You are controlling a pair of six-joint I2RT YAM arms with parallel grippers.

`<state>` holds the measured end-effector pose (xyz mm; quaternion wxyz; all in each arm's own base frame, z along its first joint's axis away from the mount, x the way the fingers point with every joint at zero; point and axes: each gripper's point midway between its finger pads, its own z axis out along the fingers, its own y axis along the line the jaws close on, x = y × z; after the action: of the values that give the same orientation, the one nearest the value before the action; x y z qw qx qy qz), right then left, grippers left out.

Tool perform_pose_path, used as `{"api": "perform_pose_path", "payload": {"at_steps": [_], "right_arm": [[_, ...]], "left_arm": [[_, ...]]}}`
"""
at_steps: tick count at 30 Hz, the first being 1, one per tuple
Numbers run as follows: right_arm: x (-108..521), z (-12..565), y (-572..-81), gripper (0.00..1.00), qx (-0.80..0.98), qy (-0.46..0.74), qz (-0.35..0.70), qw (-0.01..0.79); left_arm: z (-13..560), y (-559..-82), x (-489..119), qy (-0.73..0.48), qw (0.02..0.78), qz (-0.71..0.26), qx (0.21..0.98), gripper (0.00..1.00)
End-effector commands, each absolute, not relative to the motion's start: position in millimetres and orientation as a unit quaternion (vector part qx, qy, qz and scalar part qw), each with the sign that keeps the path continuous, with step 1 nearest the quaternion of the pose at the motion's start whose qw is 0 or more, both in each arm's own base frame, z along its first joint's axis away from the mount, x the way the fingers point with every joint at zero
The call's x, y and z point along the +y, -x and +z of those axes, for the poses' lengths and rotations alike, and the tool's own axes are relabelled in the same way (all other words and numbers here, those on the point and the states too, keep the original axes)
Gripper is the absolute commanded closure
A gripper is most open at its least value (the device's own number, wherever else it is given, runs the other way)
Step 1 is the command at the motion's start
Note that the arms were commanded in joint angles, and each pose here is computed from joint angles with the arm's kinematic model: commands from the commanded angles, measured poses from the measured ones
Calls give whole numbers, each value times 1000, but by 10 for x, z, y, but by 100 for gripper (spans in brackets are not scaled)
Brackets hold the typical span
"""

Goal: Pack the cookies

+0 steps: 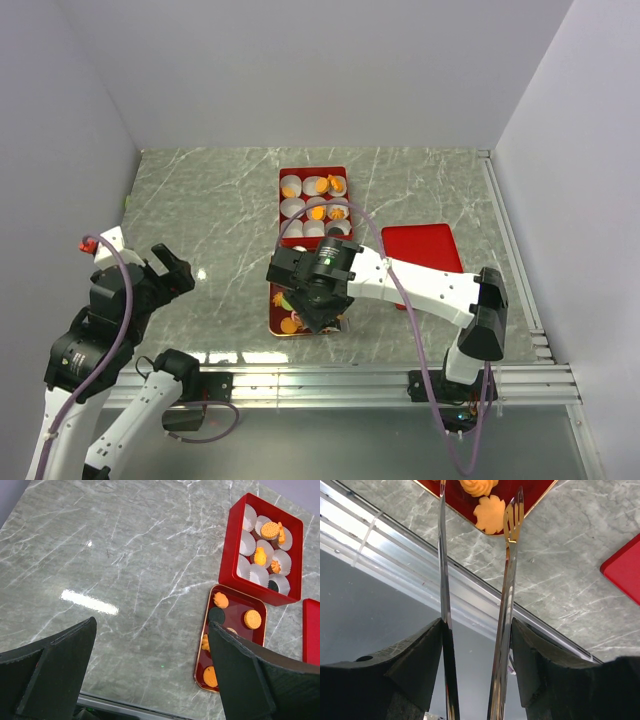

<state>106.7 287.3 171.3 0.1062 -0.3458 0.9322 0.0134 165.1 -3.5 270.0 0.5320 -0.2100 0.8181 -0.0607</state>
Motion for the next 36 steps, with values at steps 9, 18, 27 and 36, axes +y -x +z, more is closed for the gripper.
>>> {"api": "perform_pose_path", "payload": {"at_steps": [9, 18, 27, 36], "right_arm": [[2885, 1587, -1125, 41, 932, 345, -14, 106], [2920, 1616, -1142, 62, 933, 343, -12, 108], [2830, 1969, -1406, 64, 931, 327, -31, 161], [2820, 2372, -1985, 66, 946, 246, 13, 209]], "left_arm": [[2773, -1640, -33, 212, 545, -70, 808, 1], [2780, -1638, -28, 211, 548, -70, 807, 1], [2796, -1629, -30, 211, 550, -73, 805, 1], [2792, -1635, -39, 208, 551, -74, 805, 1]]}}
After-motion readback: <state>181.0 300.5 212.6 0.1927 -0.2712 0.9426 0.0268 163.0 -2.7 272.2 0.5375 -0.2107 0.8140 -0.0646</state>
